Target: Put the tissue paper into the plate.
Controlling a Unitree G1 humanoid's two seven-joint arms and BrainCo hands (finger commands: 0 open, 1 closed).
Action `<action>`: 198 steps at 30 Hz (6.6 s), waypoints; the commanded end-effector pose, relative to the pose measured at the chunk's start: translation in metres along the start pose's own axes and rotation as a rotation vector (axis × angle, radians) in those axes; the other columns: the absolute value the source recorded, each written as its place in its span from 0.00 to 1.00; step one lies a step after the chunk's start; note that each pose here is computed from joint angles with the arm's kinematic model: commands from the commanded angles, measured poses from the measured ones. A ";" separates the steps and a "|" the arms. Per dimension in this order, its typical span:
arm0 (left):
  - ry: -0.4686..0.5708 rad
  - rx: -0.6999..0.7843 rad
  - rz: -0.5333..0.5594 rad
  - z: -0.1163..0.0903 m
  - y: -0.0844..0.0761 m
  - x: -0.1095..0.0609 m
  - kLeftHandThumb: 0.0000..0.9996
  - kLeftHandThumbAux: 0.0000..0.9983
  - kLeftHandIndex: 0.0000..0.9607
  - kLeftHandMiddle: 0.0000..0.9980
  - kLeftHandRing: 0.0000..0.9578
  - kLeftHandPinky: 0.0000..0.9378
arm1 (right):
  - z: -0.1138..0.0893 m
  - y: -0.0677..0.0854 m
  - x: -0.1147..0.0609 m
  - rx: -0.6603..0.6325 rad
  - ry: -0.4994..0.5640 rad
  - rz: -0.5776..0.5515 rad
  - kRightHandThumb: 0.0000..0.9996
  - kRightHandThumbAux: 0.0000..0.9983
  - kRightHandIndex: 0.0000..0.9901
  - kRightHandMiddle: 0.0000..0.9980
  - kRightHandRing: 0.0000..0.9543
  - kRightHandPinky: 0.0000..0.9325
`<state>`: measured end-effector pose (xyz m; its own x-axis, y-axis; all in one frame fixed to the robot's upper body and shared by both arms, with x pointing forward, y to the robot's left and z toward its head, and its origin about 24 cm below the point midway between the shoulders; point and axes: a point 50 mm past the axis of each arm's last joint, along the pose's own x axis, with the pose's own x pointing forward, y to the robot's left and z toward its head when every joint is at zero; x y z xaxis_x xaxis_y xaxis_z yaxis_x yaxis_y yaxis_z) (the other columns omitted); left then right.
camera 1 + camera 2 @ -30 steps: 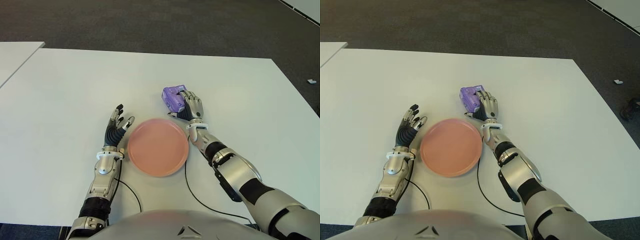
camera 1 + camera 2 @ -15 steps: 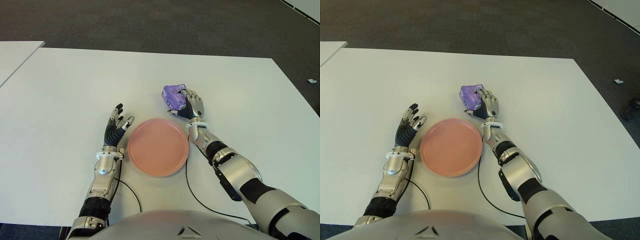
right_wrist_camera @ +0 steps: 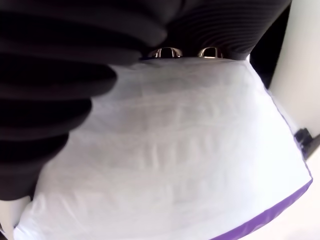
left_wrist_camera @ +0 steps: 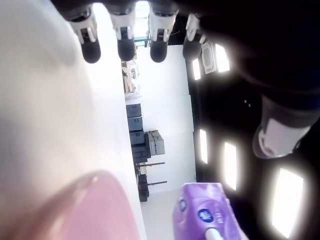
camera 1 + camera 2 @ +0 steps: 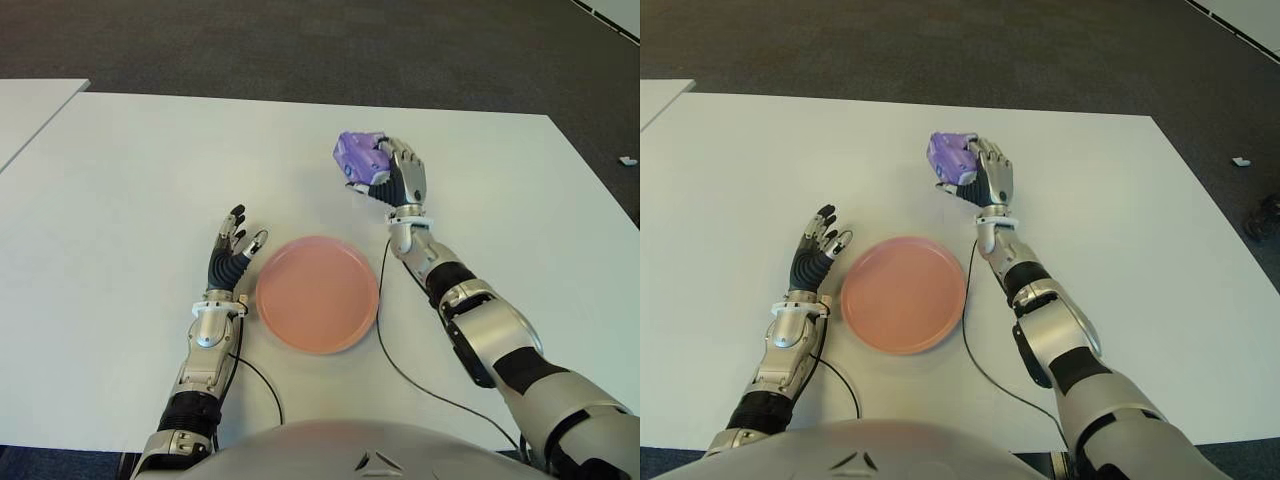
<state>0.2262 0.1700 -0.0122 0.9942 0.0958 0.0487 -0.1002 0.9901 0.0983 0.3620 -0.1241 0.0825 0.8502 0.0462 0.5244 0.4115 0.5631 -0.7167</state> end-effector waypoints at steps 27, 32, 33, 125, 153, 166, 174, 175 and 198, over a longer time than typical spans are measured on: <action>0.095 0.052 0.021 -0.018 0.001 -0.012 0.00 0.51 0.00 0.00 0.00 0.00 | 0.029 -0.031 0.010 0.145 -0.175 -0.115 0.86 0.68 0.40 0.54 0.90 0.91; 0.093 0.042 0.026 -0.018 0.001 -0.011 0.00 0.51 0.00 0.00 0.00 0.00 | 0.039 -0.035 0.007 0.169 -0.216 -0.131 0.86 0.68 0.40 0.54 0.90 0.91; 0.093 0.042 0.026 -0.018 0.001 -0.011 0.00 0.51 0.00 0.00 0.00 0.00 | 0.041 -0.036 0.006 0.174 -0.223 -0.132 0.86 0.68 0.40 0.54 0.90 0.91; 0.093 0.103 0.007 -0.024 0.010 -0.006 0.00 0.54 0.00 0.00 0.00 0.00 | 0.061 -0.030 -0.131 0.074 -0.530 0.965 0.13 0.42 0.03 0.03 0.03 0.03; 0.078 0.103 0.000 -0.023 0.010 -0.008 0.00 0.56 0.00 0.00 0.00 0.00 | 0.072 -0.046 -0.120 0.309 -0.533 0.658 0.05 0.37 0.00 0.00 0.00 0.00; 0.076 0.077 0.008 -0.024 0.010 -0.008 0.00 0.55 0.01 0.00 0.00 0.00 | 0.079 -0.068 -0.097 0.477 -0.495 0.552 0.08 0.34 0.00 0.00 0.00 0.00; 0.085 0.066 0.009 -0.025 0.008 -0.008 0.00 0.54 0.00 0.00 0.00 0.00 | 0.062 -0.088 -0.074 0.541 -0.367 0.460 0.07 0.29 0.00 0.00 0.00 0.00; 0.085 0.067 0.009 -0.025 0.008 -0.008 0.00 0.53 0.00 0.00 0.00 0.00 | 0.062 -0.088 -0.074 0.546 -0.362 0.454 0.08 0.29 0.00 0.00 0.00 0.00; 0.074 0.063 0.007 -0.019 0.007 -0.011 0.00 0.51 0.00 0.00 0.00 0.00 | 0.015 -0.112 -0.086 0.883 -0.020 -0.158 0.04 0.40 0.00 0.00 0.00 0.00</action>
<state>0.2295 0.1771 -0.0130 0.9913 0.1044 0.0796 -0.1155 0.9817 0.1512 0.2472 -0.1817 0.1348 0.7818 -0.0156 0.6233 0.0912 0.9918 -0.0895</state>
